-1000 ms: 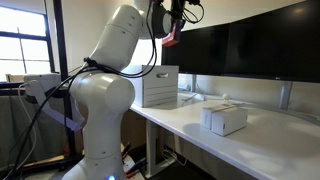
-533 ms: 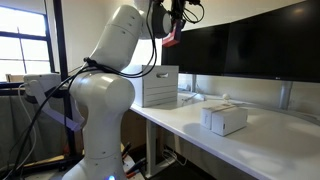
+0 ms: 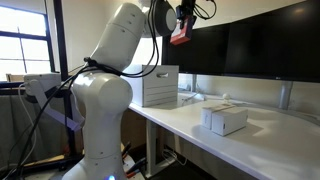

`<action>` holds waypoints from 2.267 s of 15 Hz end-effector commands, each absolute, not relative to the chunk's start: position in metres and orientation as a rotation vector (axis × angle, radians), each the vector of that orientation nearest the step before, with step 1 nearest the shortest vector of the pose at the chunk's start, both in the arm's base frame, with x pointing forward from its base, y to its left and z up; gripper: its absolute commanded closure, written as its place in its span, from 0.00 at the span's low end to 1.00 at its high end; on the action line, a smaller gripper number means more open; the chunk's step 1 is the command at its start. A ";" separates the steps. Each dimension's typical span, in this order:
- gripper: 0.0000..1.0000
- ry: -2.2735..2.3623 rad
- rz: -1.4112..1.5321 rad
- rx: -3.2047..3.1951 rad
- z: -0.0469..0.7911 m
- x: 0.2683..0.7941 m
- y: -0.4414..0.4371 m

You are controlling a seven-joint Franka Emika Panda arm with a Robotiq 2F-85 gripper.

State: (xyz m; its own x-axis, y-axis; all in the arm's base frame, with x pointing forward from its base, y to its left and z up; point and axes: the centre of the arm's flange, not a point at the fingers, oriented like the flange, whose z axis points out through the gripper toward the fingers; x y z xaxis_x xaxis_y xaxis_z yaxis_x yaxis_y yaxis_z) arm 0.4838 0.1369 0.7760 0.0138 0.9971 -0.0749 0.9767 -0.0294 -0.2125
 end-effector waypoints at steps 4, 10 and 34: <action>0.86 -2.140 0.384 -2.070 0.761 0.464 0.083; 0.86 -1.978 0.479 -2.130 0.742 0.452 0.030; 0.61 -1.254 0.464 -2.857 0.813 0.411 -0.234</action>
